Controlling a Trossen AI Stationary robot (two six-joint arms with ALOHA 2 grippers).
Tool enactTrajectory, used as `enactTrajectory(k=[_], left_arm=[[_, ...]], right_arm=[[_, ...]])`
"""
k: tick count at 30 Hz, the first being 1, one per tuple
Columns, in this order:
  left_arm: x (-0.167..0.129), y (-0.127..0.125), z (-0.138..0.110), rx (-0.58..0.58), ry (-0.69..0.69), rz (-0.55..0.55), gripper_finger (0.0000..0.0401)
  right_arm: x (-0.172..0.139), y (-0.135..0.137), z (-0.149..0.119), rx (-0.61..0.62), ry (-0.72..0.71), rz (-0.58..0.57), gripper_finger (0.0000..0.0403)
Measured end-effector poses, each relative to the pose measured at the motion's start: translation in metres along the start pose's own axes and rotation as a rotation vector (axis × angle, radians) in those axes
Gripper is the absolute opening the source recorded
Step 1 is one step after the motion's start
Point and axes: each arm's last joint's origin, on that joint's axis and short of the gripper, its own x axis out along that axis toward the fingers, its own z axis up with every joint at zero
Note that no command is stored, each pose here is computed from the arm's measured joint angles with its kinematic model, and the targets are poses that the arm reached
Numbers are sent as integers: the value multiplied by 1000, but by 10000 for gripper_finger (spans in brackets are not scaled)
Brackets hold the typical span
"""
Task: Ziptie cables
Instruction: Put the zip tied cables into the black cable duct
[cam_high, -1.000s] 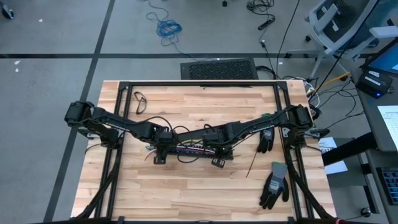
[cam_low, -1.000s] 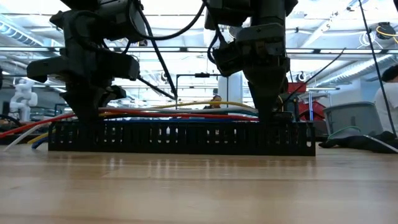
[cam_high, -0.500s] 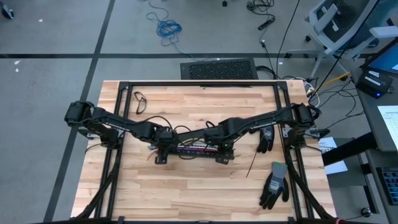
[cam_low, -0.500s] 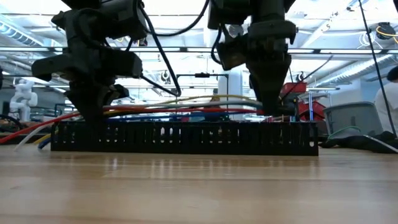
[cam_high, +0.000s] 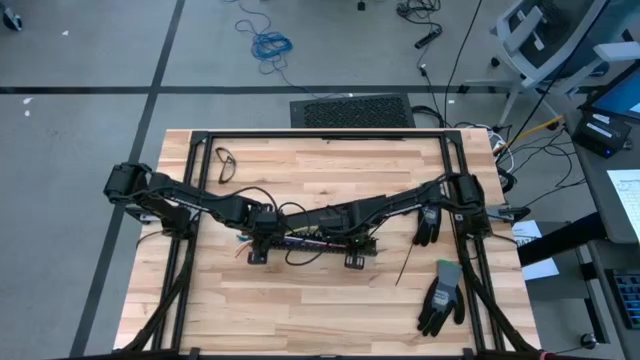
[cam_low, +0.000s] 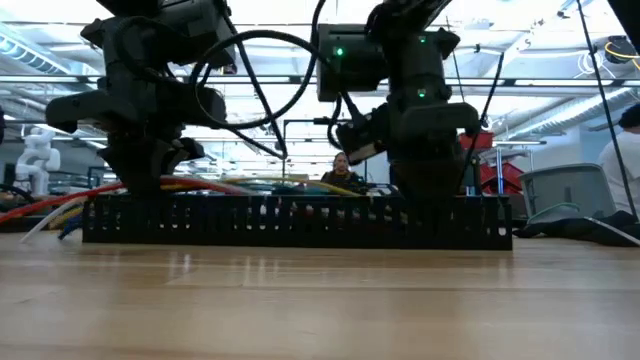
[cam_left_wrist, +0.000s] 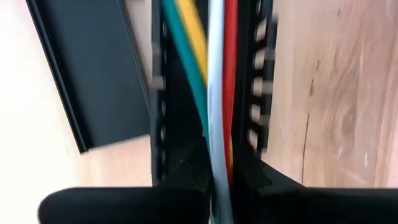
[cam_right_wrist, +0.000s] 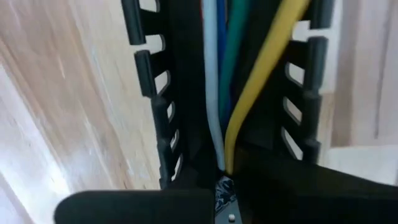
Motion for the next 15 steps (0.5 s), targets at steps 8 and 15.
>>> enactTrajectory(k=[8,15], left_arm=[[1,0,-4,-1,37,2,41],[0,0,-4,5,36,2,47]], right_arm=[[2,-1,-4,-9,50,-5,41],[3,-1,-5,-7,61,-8,79]])
